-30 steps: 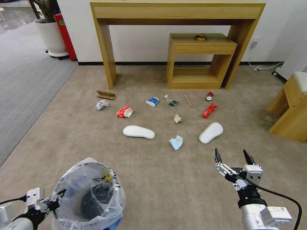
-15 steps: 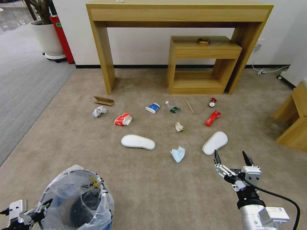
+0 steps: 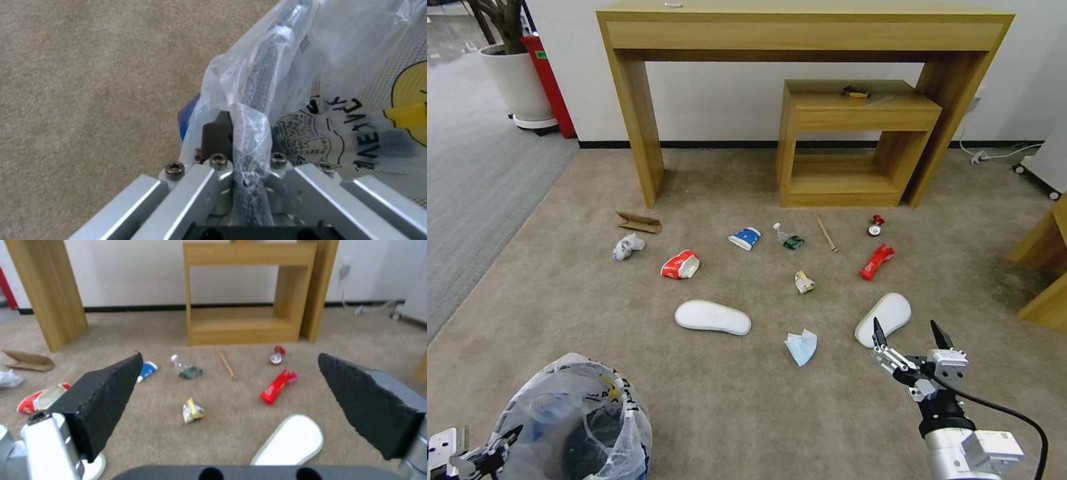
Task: Pick up the trash bin and place the garbage on the floor into it.
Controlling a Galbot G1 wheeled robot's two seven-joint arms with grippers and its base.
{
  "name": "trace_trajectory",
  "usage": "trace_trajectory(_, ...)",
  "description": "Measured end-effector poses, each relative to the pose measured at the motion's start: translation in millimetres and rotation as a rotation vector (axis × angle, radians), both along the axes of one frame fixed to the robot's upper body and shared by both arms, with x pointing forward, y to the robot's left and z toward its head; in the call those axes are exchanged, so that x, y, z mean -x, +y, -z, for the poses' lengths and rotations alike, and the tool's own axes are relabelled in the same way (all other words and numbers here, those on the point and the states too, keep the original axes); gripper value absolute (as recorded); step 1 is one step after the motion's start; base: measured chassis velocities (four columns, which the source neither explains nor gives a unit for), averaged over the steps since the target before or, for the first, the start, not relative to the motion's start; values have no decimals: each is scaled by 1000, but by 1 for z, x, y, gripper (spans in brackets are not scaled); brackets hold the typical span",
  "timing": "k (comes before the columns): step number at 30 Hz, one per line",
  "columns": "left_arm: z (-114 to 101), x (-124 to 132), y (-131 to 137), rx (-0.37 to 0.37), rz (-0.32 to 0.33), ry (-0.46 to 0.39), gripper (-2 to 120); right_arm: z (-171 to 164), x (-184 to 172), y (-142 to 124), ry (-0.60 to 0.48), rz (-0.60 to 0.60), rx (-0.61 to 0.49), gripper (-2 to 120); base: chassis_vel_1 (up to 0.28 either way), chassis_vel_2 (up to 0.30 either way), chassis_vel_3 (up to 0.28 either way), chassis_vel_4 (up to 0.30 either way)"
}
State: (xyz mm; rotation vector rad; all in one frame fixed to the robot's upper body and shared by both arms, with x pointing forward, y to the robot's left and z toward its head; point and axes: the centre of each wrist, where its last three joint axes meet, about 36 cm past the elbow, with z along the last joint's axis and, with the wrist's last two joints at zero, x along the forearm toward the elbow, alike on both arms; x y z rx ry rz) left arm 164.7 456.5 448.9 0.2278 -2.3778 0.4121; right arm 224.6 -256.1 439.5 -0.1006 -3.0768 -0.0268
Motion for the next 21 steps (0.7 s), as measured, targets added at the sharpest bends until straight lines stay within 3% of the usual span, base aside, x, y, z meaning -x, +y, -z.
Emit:
trace_trajectory(7, 1, -5, 13, -4, 17, 6, 0, 18, -33, -22, 129, 8, -96, 100, 0, 0, 0, 0)
trace_trajectory(13, -3, -5, 17, 3, 15, 7, 0, 66, -89, -42, 292, -38, -171, 100, 0, 0, 0, 0)
trace_trajectory(21, -5, -2, 11, 3, 6, 10, 0, 112, -150, -41, 424, -153, -193, 100, 0, 0, 0, 0)
